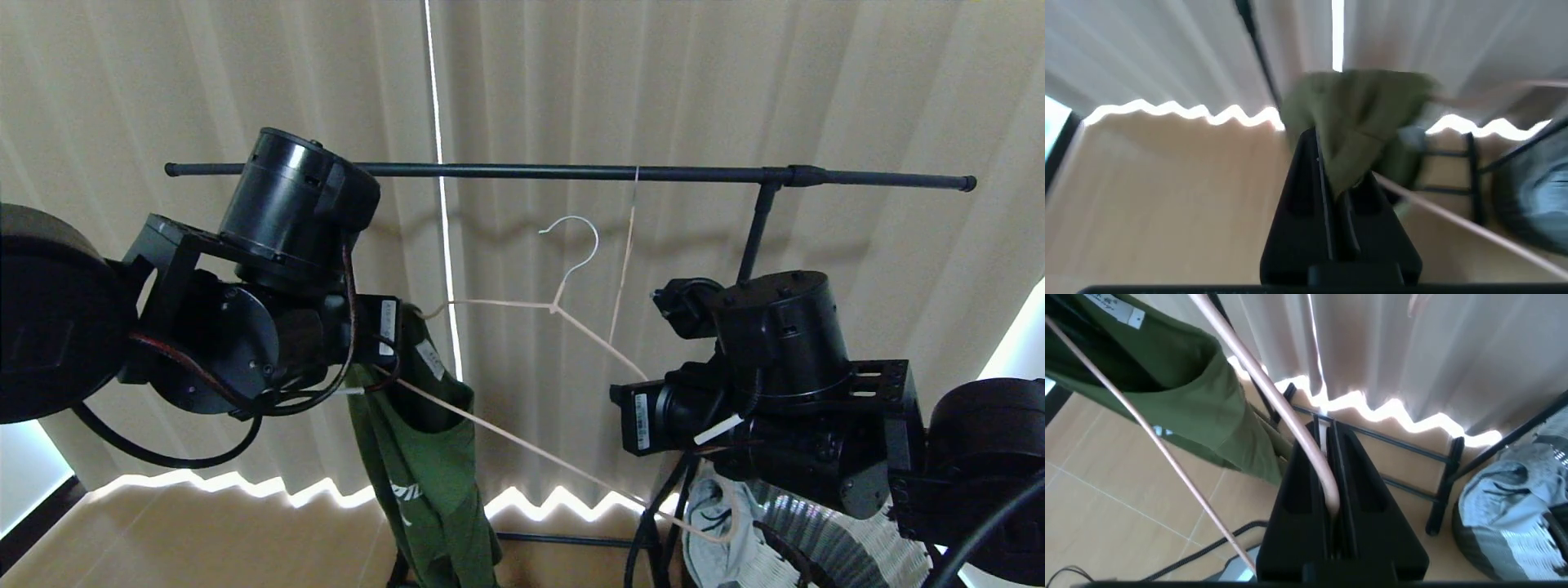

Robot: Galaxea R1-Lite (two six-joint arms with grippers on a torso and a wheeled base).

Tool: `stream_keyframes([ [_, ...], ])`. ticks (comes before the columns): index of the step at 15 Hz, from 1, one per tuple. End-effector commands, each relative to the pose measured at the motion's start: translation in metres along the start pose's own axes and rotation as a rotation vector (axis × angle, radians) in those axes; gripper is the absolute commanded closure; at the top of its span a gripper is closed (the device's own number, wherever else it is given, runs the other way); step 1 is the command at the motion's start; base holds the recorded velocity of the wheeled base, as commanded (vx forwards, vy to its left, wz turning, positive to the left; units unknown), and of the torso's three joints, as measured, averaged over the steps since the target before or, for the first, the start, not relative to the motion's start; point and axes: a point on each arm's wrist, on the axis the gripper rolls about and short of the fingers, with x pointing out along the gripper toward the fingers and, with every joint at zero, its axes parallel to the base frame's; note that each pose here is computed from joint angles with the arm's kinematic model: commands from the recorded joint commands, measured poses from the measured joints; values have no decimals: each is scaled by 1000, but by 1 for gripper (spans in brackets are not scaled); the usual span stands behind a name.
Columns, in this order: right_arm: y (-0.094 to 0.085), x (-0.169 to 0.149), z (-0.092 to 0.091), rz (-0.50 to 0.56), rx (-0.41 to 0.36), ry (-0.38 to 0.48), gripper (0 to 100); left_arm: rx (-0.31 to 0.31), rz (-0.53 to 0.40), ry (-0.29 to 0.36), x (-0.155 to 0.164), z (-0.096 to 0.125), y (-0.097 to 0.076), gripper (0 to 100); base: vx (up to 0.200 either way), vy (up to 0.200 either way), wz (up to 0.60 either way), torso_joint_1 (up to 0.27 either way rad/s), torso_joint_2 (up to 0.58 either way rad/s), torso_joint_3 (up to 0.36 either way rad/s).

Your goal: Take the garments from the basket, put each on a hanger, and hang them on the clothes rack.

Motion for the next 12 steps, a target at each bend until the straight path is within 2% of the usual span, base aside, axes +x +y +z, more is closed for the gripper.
stream_keyframes([
  [1, 1, 3, -2, 1, -5, 5, 100, -2, -17, -8, 1, 3, -7, 100, 0, 0, 0, 0, 0, 0],
  [3, 9, 0, -5, 24, -18, 10, 100, -22, -61, -35, -2, 8, -16, 100, 0, 0, 0, 0, 0, 0],
  [6, 18, 6, -5, 40, -26, 4, 100, -38, -212, -72, -22, 15, -35, 100, 0, 0, 0, 0, 0, 0],
  [7, 20, 10, -6, 44, -28, -1, 100, -55, -263, -82, -28, 20, -39, 100, 0, 0, 0, 0, 0, 0],
  [9, 25, 14, -6, 55, -31, -6, 100, -83, -305, -101, -34, 29, -41, 100, 0, 0, 0, 0, 0, 0],
  [12, 29, 15, -6, 63, -35, -10, 100, -85, -414, -100, -40, 29, -46, 100, 0, 0, 0, 0, 0, 0],
])
